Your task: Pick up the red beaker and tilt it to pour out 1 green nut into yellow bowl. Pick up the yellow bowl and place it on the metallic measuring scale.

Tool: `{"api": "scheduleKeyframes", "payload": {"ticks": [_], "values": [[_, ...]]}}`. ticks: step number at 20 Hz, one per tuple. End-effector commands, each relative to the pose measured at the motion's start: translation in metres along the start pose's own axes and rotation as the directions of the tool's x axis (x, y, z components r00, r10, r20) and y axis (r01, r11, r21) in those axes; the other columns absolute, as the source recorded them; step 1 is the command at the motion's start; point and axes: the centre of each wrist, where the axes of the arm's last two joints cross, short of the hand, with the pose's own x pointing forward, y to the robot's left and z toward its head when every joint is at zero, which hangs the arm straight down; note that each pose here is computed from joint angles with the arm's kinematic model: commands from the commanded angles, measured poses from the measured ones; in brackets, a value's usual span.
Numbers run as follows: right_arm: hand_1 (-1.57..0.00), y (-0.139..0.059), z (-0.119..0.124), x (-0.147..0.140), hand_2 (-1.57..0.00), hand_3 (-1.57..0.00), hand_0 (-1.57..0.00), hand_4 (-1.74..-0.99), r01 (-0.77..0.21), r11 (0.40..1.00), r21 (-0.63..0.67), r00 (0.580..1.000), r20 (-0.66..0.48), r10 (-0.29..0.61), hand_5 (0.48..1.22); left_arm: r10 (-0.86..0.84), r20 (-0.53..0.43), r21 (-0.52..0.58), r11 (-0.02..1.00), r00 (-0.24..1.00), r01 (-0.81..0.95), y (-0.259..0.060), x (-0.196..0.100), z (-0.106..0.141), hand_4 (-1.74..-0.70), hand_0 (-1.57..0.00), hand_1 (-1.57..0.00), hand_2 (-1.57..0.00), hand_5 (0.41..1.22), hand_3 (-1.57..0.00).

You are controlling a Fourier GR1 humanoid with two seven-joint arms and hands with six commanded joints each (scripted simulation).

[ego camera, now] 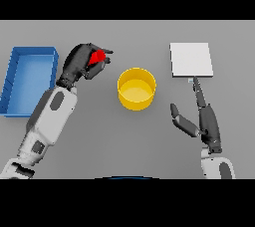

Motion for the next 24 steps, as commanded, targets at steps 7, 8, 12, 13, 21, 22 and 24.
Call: {"api": "scheduleKeyframes", "payload": {"ticks": [7, 8, 12, 13, 21, 22, 24], "values": [[0.0, 0.003, -0.001, 0.004, 0.0, 0.0, 0.0, -1.062, 0.004, 1.0, 0.017, 1.0, 0.016, -0.004, 0.69, -0.374, 0.111, -0.168, 0.906, 0.921, 0.388, 0.005, 0.036, -0.021, -1.74, -1.57, -1.57, -1.57, 1.166, -1.57], [0.0, 0.001, -0.001, 0.004, 0.0, 0.0, 0.0, -1.056, -0.001, 1.0, 0.012, 1.0, 0.014, 0.001, 0.692, -0.429, 0.148, -0.199, 0.869, 0.891, 0.452, 0.004, 0.042, -0.025, -1.74, -1.57, -1.57, -1.57, 1.177, -1.57], [0.0, 0.002, -0.004, 0.003, 0.0, 0.0, 0.0, -1.07, -0.004, 1.0, 0.015, 1.0, 0.005, 0.004, 0.686, -0.635, 0.263, -0.286, 0.668, 0.727, 0.687, 0.004, 0.063, -0.043, -1.69, -1.57, -1.57, -1.57, 1.203, -1.57], [0.0, 0.003, 0.0, 0.002, 0.0, 0.0, 0.0, -1.066, -0.002, 1.0, 0.017, 1.0, 0.019, 0.002, 0.684, -0.67, 0.298, -0.308, 0.606, 0.68, 0.733, 0.002, 0.069, -0.047, -1.65, -1.57, -1.57, -1.57, 1.207, -1.57], [0.0, 0.005, -0.002, 0.004, 0.0, 0.0, 0.0, -1.066, 0.013, 0.999, 0.046, 1.0, 0.009, -0.013, 0.689, -0.814, 0.469, -0.317, 0.205, 0.341, 0.926, -0.019, 0.094, -0.065, -1.7, -1.57, -1.57, -1.57, 1.219, -1.57], [0.0, 0.004, -0.001, 0.004, 0.0, 0.0, 0.0, -1.069, 0.017, 0.999, 0.043, 1.0, 0.001, -0.018, 0.689, -0.825, 0.483, -0.303, 0.157, 0.294, 0.94, -0.014, 0.098, -0.068, -1.71, -1.57, -1.57, -1.57, 1.219, -1.57], [0.0, 0.004, -0.001, 0.004, 0.0, 0.0, 0.0, -1.063, 0.025, 0.999, 0.042, 1.0, 0.009, -0.025, 0.694, -0.837, 0.504, -0.29, 0.069, 0.214, 0.955, -0.02, 0.097, -0.072, -1.72, -1.57, -1.57, -1.57, 1.22, -1.57]]}}
